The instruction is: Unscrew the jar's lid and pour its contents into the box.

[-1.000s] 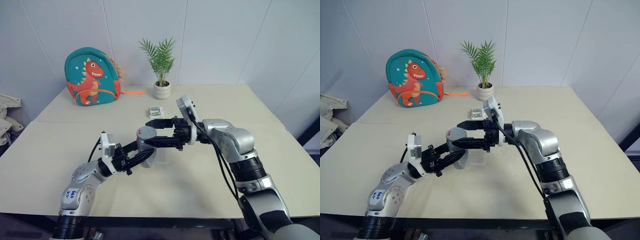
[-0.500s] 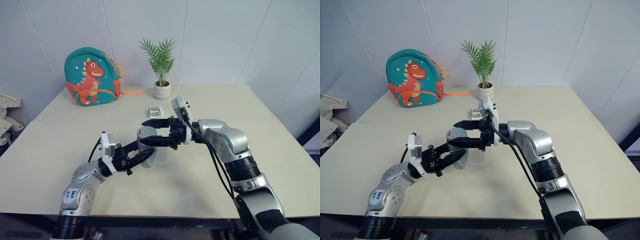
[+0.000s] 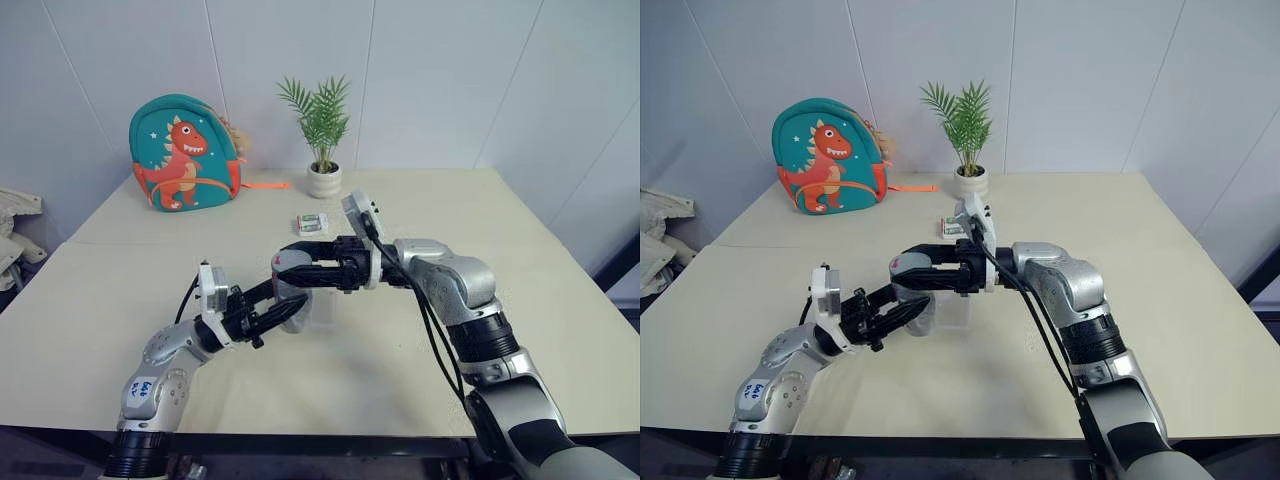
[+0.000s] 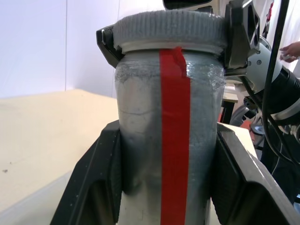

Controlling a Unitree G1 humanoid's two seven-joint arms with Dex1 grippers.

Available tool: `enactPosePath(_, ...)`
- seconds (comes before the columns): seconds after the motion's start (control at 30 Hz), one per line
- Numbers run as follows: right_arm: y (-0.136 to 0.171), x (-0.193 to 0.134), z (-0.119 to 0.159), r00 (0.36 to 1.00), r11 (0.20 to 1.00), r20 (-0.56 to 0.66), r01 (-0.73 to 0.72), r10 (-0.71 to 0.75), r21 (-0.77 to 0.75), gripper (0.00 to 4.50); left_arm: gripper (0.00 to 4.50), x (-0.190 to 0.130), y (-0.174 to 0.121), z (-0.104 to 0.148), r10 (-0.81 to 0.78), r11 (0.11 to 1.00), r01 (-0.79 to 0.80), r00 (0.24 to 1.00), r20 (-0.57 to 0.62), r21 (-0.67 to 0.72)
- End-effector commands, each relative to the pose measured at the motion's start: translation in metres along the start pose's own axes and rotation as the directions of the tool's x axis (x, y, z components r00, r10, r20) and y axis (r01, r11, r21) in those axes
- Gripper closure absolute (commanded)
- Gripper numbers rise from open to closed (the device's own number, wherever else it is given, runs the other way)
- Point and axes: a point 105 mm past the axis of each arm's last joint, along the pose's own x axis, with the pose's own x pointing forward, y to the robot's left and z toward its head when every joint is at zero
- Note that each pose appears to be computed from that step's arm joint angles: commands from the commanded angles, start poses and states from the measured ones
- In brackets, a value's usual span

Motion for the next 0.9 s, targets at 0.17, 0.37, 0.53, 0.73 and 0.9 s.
enactPosePath(0.17, -0.020, -0.049, 0.030, 0.968, 0.961, 0.103, 0.241, -0.228, -0.139, 1.94, 2.47, -0.003, 0.003, 0.006, 0.045, 0.999, -0.044, 0.999, -0.024, 0.026)
enactPosePath(0.37, -0.060, -0.145, -0.008, 0.783, 0.759, 0.051, 0.615, -0.620, -0.213, 1.94, 2.47, -0.007, 0.011, 0.005, 0.107, 0.993, -0.103, 0.992, -0.073, 0.062)
enactPosePath(0.53, -0.072, -0.202, -0.045, 0.642, 0.626, 0.011, 0.751, -0.766, -0.211, 1.94, 2.47, -0.005, 0.017, 0.003, 0.135, 0.990, -0.132, 0.985, -0.108, 0.042)
enactPosePath(0.73, -0.074, -0.235, -0.102, 0.523, 0.521, -0.075, 0.804, -0.849, -0.287, 1.94, 2.47, 0.001, 0.026, 0.008, 0.157, 0.987, -0.152, 0.981, -0.110, 0.055)
enactPosePath(0.9, -0.077, -0.237, -0.119, 0.501, 0.506, -0.103, 0.806, -0.860, -0.307, 1.94, 2.47, 0.006, 0.024, 0.011, 0.137, 0.990, -0.132, 0.987, -0.089, 0.055)
